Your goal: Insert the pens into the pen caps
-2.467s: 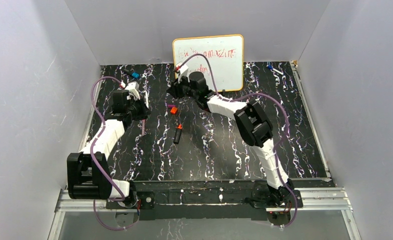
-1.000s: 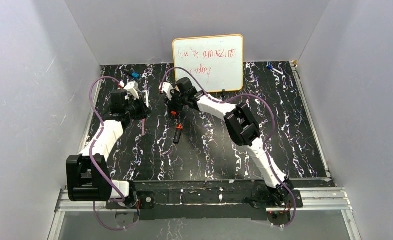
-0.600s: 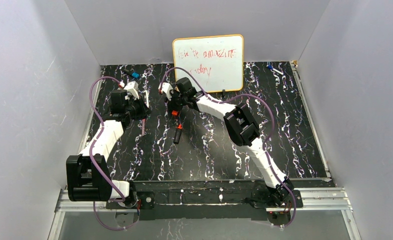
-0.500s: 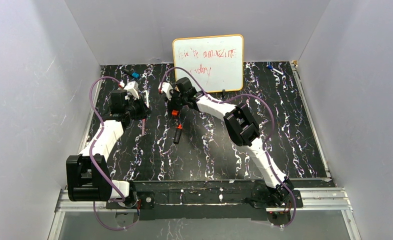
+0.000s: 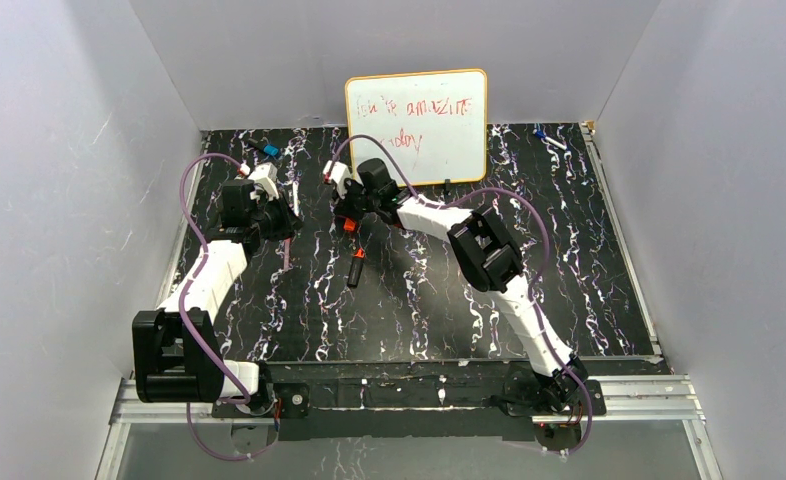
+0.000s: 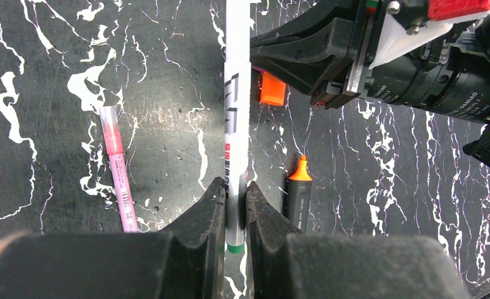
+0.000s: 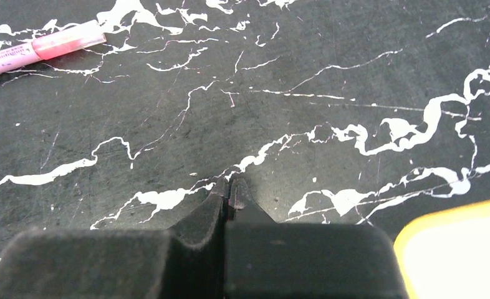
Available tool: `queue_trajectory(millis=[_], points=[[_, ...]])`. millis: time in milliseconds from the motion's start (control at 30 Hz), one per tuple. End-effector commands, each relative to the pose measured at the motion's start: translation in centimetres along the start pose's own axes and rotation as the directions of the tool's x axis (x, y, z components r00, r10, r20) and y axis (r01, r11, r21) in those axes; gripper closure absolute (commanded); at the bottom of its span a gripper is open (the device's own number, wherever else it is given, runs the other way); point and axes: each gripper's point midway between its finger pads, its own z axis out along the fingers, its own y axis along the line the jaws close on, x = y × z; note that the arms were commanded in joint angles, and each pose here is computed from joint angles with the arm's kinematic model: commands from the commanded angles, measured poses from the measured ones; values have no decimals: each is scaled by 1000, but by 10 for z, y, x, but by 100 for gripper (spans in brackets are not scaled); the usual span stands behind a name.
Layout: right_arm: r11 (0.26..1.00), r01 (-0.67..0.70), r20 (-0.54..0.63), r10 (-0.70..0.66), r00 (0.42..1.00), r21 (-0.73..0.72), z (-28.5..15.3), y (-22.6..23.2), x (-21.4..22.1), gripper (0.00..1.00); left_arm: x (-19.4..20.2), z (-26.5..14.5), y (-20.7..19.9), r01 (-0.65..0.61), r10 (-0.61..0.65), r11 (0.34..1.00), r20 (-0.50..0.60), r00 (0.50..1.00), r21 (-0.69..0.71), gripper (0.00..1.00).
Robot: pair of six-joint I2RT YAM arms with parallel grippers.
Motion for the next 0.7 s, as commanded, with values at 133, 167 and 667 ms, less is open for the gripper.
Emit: queue_trajectory(millis=[133,167,667], points=[[998,-42,127,37,991,38,-23,-18,-49,99,0,-3,-2,-4,4,1000,-3,1000,18,100],[998,-41,122,36,992,40,-23,-18,-48,95,1,-3,-2,-3,3,1000,-5,1000,18,100],[998,-18,93,12,996,64,-32,-31,-42,69,4,-1,-3,0,0,1000,-17,1000,29,100]])
